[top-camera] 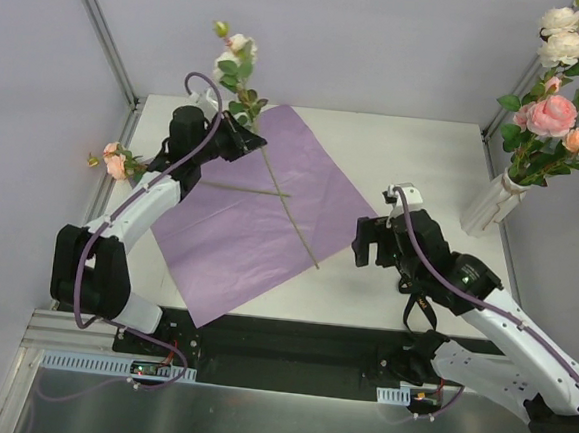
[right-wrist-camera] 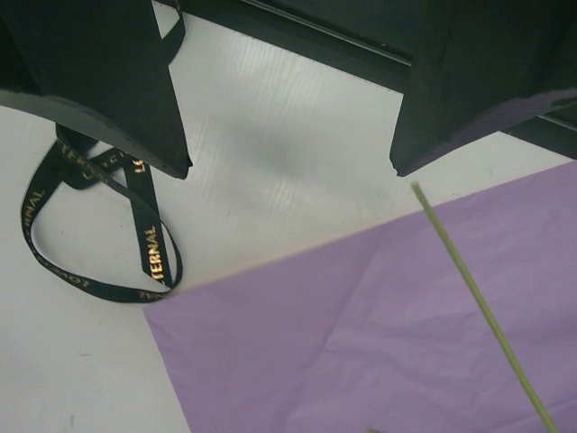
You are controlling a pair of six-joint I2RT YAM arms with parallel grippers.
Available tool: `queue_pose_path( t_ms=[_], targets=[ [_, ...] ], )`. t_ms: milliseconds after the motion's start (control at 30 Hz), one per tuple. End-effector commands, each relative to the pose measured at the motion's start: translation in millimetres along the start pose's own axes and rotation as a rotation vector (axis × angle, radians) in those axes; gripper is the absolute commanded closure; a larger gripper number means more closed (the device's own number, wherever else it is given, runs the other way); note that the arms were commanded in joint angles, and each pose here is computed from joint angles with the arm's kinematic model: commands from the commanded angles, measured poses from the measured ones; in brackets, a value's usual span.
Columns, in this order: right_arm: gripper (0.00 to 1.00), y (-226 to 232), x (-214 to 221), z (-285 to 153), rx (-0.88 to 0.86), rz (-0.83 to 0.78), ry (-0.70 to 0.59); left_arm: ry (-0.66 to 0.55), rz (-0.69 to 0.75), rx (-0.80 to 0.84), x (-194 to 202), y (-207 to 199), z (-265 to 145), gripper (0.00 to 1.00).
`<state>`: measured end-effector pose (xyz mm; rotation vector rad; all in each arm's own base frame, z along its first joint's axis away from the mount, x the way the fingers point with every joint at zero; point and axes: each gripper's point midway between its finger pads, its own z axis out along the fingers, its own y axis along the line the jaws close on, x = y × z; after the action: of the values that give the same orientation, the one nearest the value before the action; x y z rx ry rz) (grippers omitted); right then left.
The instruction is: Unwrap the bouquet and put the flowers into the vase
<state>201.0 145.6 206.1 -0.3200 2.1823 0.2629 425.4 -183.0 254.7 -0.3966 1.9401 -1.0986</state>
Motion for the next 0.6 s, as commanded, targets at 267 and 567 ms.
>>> queue_pose_path(
  t_ms=[267, 567],
  targets=[
    [0.12, 54, -96, -14, -0.243, 0.091, -0.070, 0.404, 0.534, 0.561, 129, -141, -40, 1.00],
    [0.27, 66, -145, -15, -0.323, 0.239, -0.211, 0.519, 0.614, 0.670, 184, -173, -63, 1.00]
  ],
)
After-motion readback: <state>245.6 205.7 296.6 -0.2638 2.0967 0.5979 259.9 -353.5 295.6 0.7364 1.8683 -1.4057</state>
